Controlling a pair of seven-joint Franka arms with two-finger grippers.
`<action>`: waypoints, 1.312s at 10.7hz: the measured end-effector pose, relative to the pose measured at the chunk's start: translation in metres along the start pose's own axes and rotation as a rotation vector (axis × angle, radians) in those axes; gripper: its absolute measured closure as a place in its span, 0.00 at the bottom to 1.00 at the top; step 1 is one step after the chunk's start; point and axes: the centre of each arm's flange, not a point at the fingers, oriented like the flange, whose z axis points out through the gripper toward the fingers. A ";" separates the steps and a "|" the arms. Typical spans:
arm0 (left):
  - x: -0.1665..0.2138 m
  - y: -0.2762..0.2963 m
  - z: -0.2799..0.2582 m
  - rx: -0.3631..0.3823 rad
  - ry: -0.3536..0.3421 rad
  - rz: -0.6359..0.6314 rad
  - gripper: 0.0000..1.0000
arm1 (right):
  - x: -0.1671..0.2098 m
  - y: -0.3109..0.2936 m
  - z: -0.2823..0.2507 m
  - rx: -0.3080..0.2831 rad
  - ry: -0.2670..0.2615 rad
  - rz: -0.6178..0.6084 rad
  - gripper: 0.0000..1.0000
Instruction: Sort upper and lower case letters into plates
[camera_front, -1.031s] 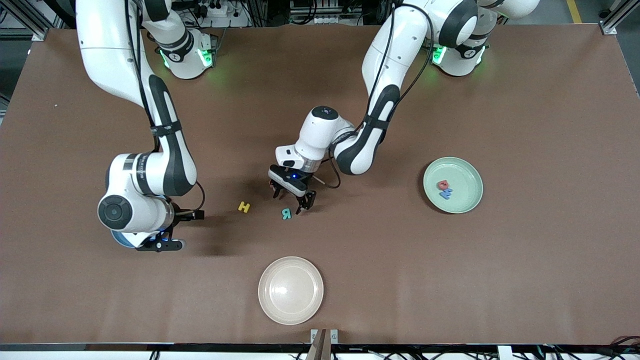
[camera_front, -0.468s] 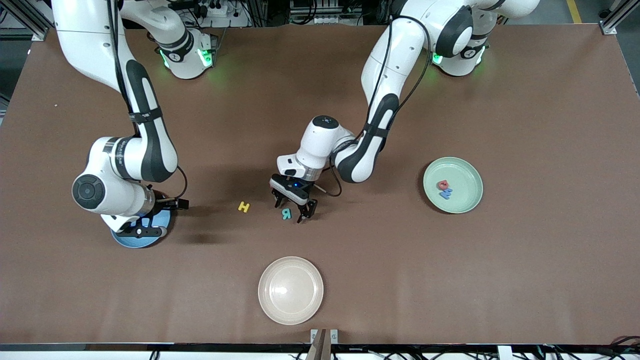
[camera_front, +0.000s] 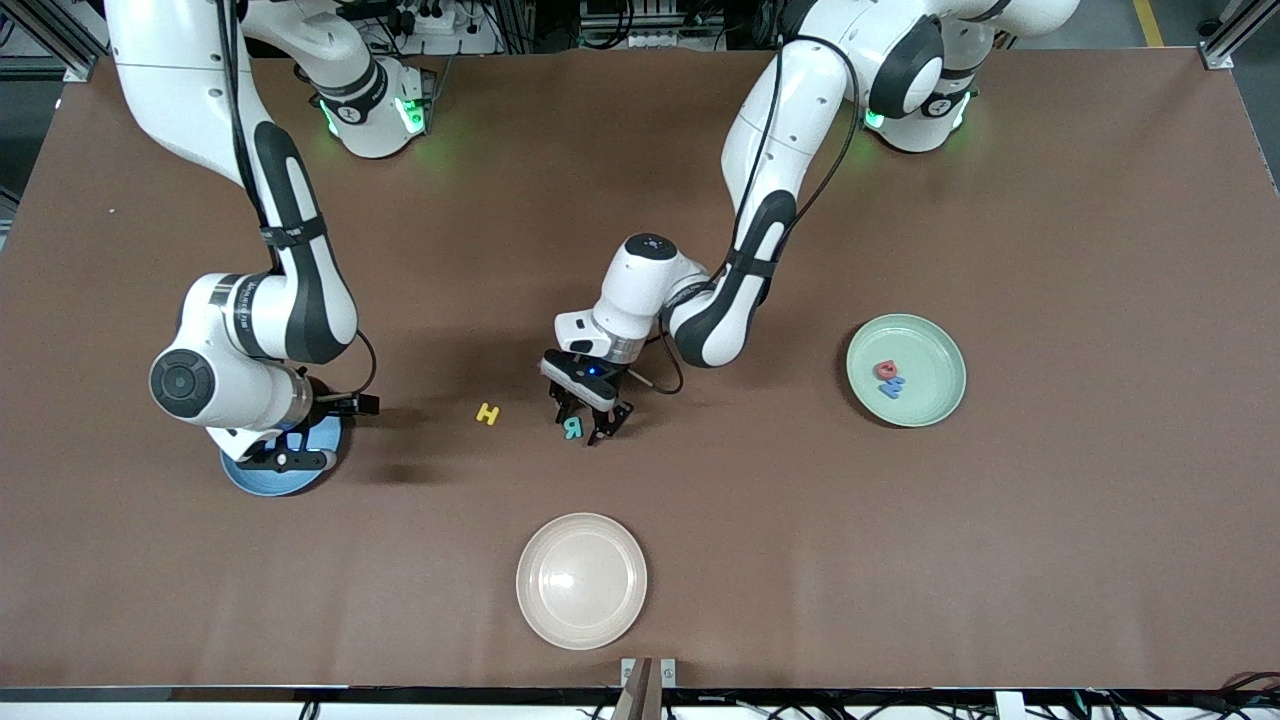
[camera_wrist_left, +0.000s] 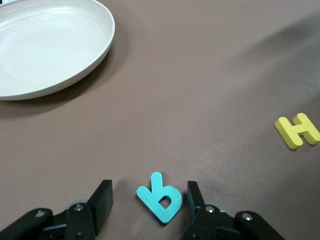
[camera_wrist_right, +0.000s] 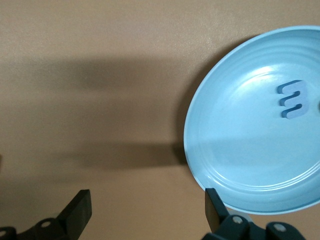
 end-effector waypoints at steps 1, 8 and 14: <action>0.000 0.000 0.000 0.000 0.001 0.000 0.33 | 0.000 0.000 0.000 0.000 -0.001 0.000 0.00; 0.001 0.000 0.000 -0.001 0.002 0.000 0.46 | -0.002 -0.016 0.002 0.000 -0.003 0.018 0.00; 0.001 0.001 0.000 -0.001 0.004 0.000 0.53 | -0.002 -0.016 0.002 0.000 -0.003 0.031 0.00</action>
